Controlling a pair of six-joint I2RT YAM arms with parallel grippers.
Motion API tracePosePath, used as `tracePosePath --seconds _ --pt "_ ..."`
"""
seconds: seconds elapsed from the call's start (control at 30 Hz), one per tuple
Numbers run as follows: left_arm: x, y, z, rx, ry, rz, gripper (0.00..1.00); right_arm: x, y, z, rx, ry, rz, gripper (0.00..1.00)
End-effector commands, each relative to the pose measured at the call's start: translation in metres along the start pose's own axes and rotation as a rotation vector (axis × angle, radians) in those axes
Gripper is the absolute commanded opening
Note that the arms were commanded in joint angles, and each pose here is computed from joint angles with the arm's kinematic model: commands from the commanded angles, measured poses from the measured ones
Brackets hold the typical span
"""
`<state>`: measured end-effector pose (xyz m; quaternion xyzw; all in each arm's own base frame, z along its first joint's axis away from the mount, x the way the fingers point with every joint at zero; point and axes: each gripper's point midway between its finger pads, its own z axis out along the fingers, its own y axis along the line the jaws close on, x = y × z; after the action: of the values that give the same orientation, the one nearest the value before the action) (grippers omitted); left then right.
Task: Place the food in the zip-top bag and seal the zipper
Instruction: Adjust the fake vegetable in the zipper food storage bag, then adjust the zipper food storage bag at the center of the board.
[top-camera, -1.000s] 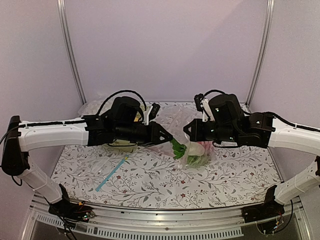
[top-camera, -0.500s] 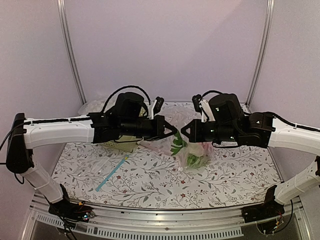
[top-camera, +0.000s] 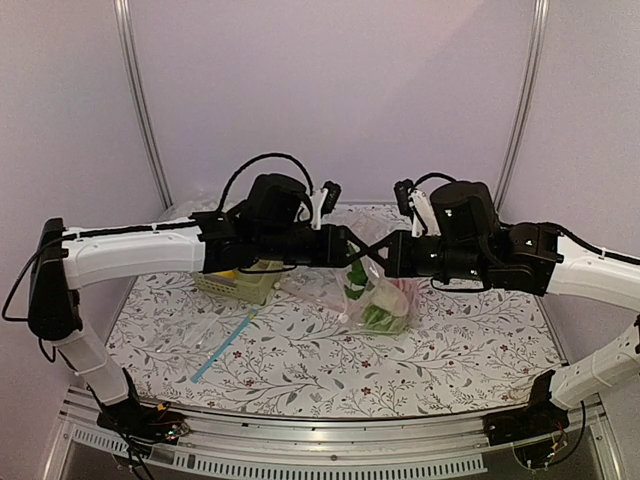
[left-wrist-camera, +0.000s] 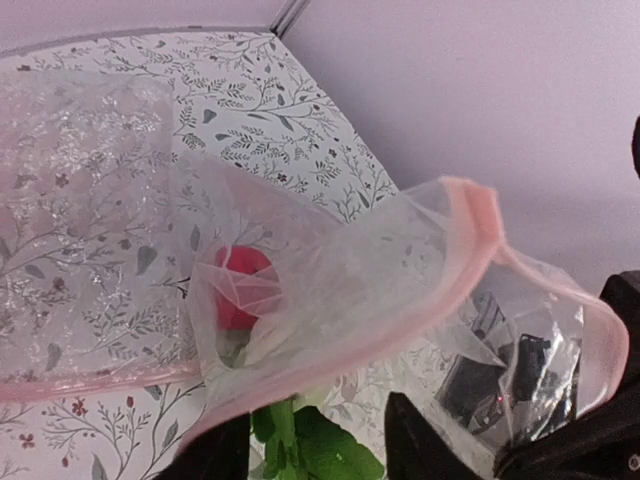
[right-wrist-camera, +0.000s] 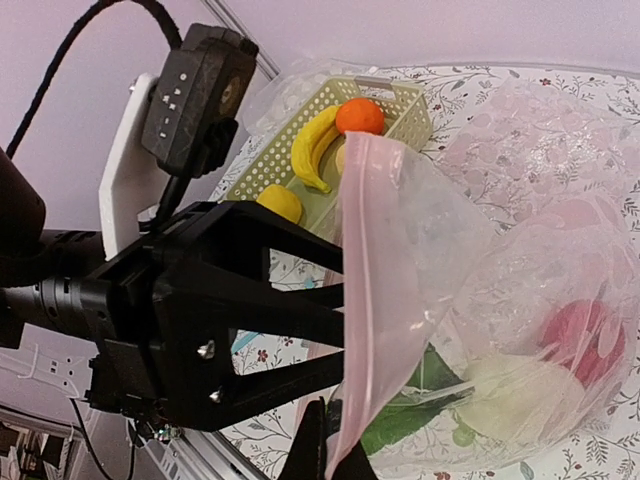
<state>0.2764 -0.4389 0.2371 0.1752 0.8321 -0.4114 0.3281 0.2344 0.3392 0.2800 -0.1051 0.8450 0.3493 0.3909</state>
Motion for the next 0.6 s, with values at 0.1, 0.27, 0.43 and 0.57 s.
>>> tracePosePath --seconds 0.1,0.27,0.43,0.57 --pt "-0.032 -0.045 -0.075 0.104 -0.065 0.116 0.76 -0.031 -0.006 -0.019 0.055 -0.086 -0.008 0.0" --pt "-0.037 -0.032 -0.118 0.08 -0.085 0.047 0.85 -0.047 -0.007 -0.028 0.068 -0.1 -0.042 0.0" --pt "-0.042 0.003 -0.14 0.013 -0.097 -0.027 0.87 -0.064 0.005 -0.041 0.043 -0.111 -0.067 0.0" --pt "-0.041 0.019 -0.145 -0.002 -0.099 -0.054 0.87 -0.071 0.017 -0.051 -0.001 -0.111 -0.068 0.0"
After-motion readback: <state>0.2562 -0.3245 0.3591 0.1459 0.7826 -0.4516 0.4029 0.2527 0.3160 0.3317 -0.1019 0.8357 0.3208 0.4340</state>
